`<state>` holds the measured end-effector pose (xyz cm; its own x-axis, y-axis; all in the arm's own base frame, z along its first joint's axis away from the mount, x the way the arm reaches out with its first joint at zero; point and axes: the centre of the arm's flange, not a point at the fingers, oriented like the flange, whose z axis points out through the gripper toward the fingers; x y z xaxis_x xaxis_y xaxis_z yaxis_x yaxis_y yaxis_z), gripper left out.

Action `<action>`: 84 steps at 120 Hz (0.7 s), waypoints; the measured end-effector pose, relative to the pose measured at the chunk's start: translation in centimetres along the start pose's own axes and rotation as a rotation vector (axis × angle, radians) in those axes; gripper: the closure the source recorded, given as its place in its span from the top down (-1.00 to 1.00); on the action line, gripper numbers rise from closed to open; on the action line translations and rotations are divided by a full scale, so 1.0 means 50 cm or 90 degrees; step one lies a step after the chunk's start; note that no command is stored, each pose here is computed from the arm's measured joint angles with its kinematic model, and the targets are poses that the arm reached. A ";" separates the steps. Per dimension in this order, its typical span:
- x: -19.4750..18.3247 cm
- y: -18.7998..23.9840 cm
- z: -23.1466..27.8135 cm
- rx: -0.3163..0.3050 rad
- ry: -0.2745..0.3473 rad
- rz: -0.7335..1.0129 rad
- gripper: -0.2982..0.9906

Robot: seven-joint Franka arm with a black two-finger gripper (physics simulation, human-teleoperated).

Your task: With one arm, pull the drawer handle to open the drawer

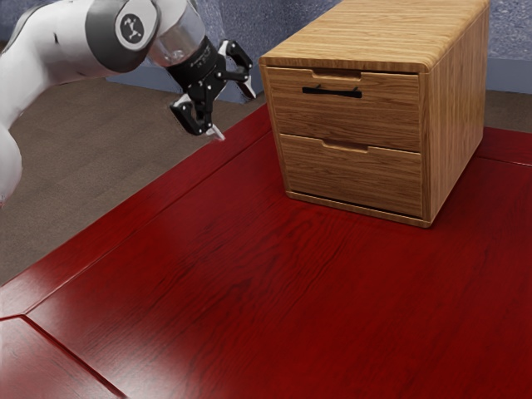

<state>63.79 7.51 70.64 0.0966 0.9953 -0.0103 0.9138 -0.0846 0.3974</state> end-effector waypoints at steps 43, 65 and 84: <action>-0.051 0.064 0.054 -0.116 -0.093 0.011 0.34; -0.054 0.077 0.106 -0.136 -0.096 0.024 0.25; -0.050 0.087 0.109 -0.165 -0.084 0.041 0.17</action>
<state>69.67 4.38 67.39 0.2169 0.9720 -0.0898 0.7746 -0.1154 0.6219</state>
